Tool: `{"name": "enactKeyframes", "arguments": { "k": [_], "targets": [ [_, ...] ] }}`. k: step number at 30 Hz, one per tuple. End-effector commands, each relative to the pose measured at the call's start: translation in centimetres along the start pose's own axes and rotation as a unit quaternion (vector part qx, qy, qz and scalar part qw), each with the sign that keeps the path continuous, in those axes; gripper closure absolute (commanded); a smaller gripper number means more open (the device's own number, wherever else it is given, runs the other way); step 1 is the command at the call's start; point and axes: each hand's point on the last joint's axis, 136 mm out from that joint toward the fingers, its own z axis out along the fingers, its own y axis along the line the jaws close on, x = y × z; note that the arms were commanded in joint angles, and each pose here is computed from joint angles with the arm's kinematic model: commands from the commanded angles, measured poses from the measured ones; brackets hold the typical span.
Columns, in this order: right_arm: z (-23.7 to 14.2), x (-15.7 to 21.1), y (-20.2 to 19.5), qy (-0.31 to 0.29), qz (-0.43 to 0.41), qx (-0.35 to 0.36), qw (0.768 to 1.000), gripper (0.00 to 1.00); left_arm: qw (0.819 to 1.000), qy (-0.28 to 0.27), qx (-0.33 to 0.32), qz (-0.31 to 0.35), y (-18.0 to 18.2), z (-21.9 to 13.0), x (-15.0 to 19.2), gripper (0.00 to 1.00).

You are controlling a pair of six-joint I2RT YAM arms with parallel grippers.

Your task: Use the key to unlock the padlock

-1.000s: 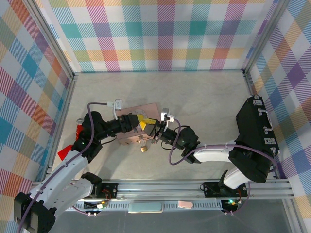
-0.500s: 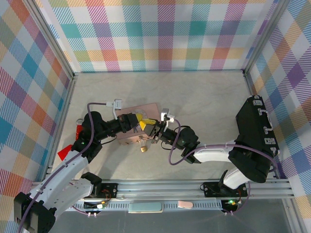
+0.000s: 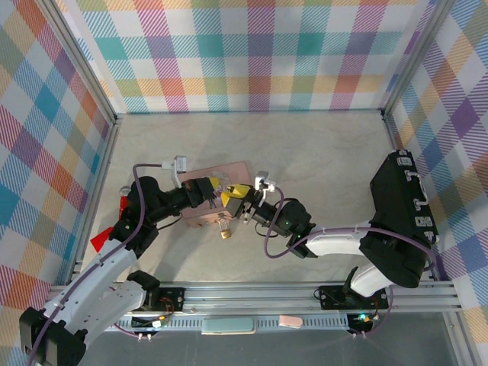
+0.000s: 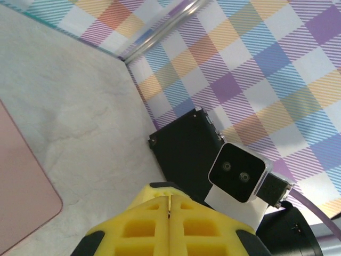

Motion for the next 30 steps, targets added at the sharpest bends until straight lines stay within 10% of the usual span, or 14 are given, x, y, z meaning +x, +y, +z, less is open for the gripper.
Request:
{"name": "enactKeyframes", "arguments": {
  "k": [1, 30],
  "targets": [
    [-0.3, -1.6, 0.4, -0.026, 0.007, -0.001, 1.0, 0.54, 1.0, -0.016, -0.008, 0.019, -0.8, -0.4, -1.0, 1.0],
    [1.3, -2.7, 2.3, -0.04, 0.117, -0.067, 0.99, 0.62, 0.999, -0.001, 0.031, 0.014, -1.8, 0.3, 0.0, 1.0]
  ]
}}
